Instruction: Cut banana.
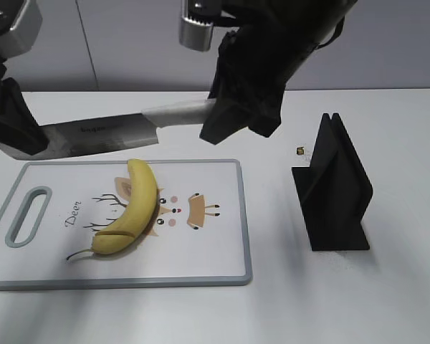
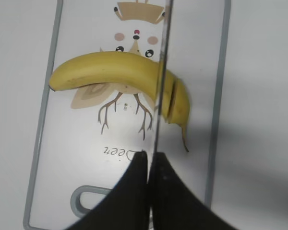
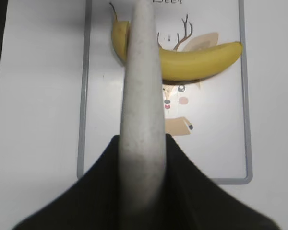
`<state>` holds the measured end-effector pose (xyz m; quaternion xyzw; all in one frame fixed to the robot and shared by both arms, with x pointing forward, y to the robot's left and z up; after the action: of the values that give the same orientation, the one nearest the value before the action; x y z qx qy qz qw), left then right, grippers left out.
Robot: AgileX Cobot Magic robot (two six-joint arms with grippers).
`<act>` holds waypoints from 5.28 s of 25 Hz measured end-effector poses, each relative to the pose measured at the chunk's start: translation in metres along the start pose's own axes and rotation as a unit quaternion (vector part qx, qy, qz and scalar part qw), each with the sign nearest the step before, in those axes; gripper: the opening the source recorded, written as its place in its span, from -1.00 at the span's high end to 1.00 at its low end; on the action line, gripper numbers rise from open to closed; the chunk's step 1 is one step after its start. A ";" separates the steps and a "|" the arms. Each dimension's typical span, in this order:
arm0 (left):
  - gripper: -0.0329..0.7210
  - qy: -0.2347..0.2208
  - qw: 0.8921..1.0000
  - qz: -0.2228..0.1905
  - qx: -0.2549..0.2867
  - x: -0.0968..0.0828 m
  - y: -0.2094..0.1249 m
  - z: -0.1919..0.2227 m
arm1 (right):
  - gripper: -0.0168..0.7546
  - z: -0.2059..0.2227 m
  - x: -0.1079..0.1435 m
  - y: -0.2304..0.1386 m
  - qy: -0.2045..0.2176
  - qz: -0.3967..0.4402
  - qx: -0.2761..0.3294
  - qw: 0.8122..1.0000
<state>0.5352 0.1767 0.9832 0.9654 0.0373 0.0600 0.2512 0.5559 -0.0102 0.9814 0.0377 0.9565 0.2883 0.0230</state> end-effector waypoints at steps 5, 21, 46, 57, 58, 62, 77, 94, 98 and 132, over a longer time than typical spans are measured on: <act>0.93 0.004 1.000 0.006 0.003 0.006 0.002 0.011 | 0.53 0.022 -0.003 -0.027 0.007 0.028 0.074 0.997; 0.93 -0.014 0.997 -0.005 0.073 0.005 -0.018 0.098 | 0.53 0.063 -0.005 -0.073 0.030 0.060 0.175 0.982; 0.93 0.006 0.996 -0.027 0.090 -0.005 -0.043 0.120 | 0.51 0.099 0.000 -0.089 0.028 0.060 0.224 0.972; 0.93 0.005 0.996 -0.029 0.089 -0.006 -0.043 0.121 | 0.50 0.113 0.001 -0.099 0.040 0.063 0.236 0.969; 0.93 0.006 0.996 -0.029 0.089 -0.006 -0.043 0.121 | 0.50 0.113 0.001 -0.099 0.040 0.063 0.235 0.969; 0.93 0.003 0.995 -0.031 0.090 -0.007 -0.045 0.123 | 0.50 0.113 0.000 -0.099 0.038 0.063 0.234 0.969; 0.93 0.035 0.996 -0.013 0.076 -0.004 -0.031 0.098 | 0.49 0.088 -0.002 -0.078 0.016 0.066 0.211 0.975; 0.93 0.052 0.994 -0.024 0.088 -0.012 -0.049 0.109 | 0.48 0.103 0.003 -0.081 0.023 0.058 0.222 0.973; 0.93 0.048 0.994 -0.024 0.091 -0.013 -0.051 0.112 | 0.48 0.107 0.003 -0.084 0.026 0.059 0.225 0.972; 0.93 0.021 0.993 -0.040 0.113 -0.011 -0.071 0.149 | 0.48 0.145 0.002 -0.118 0.033 0.058 0.259 0.963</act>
<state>0.5417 0.1658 0.8181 0.9838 0.0881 0.0657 0.1417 0.5563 -0.0286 0.7953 0.0881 0.9949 0.0324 -0.0360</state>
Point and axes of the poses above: a point on each arm's last joint axis where the gripper is mounted, z pointing out along that axis toward the gripper, x along the wrist's bending axis when the last joint is at zero, y = z × x, the point moved 9 cm from there along z, pointing out along that axis toward the gripper, and after that the axes turned 2 degrees about z, right-handed, at the moved point
